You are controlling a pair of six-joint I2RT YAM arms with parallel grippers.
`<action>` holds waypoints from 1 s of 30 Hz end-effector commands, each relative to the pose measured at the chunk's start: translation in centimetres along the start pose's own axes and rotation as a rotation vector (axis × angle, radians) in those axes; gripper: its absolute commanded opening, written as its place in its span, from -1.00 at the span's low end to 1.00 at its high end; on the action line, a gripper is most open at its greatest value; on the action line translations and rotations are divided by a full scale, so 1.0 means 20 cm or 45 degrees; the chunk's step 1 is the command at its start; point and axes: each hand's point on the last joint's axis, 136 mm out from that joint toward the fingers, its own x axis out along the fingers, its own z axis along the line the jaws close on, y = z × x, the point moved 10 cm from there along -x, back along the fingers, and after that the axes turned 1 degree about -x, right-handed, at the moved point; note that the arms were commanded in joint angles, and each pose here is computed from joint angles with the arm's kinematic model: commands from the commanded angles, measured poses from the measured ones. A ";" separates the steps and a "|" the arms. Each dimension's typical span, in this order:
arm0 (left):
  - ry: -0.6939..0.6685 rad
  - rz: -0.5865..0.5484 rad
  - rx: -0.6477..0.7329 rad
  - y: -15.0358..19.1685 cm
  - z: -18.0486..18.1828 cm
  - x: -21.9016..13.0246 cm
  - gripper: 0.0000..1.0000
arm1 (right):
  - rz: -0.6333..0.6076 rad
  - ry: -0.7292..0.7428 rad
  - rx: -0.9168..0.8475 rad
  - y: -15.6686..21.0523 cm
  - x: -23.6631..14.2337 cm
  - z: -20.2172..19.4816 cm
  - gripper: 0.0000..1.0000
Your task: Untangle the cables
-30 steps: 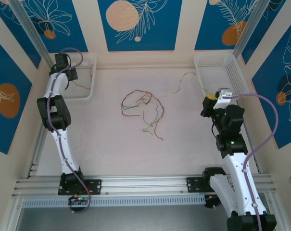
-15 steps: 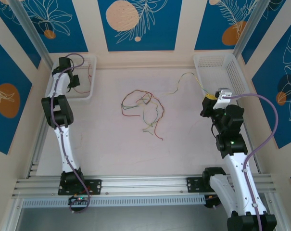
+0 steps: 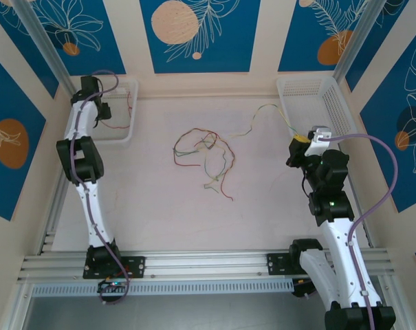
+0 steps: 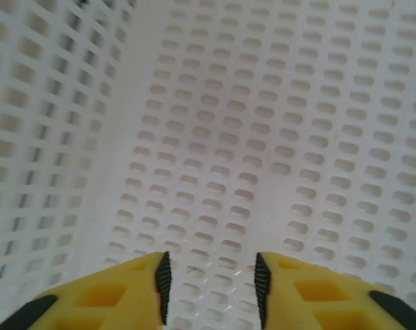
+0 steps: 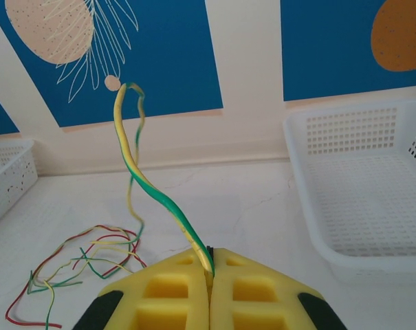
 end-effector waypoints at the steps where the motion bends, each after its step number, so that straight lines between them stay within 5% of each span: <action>1: -0.038 -0.178 -0.019 -0.13 0.02 -0.32 -0.02 | -0.029 -0.029 0.016 -0.02 -0.01 0.02 -1.00; 9: -0.043 -0.278 -0.023 -0.19 0.04 -0.62 0.36 | -0.033 -0.036 0.023 -0.03 -0.02 0.03 -1.00; 16: 0.088 -0.506 0.019 -0.08 -0.11 -1.06 0.35 | -0.008 -0.047 0.062 -0.02 0.01 0.04 -1.00; 19: 0.210 -0.646 0.011 0.11 -0.24 -1.28 0.34 | 0.001 0.039 0.154 -0.02 0.05 0.01 -1.00; 24: 0.653 -0.853 0.121 0.54 -0.54 -1.53 0.26 | 0.058 0.065 0.242 -0.10 0.13 -0.03 -1.00; 30: 1.012 -0.885 0.436 0.97 -0.80 -1.70 0.22 | 0.132 0.200 0.455 -0.23 0.24 -0.21 -1.00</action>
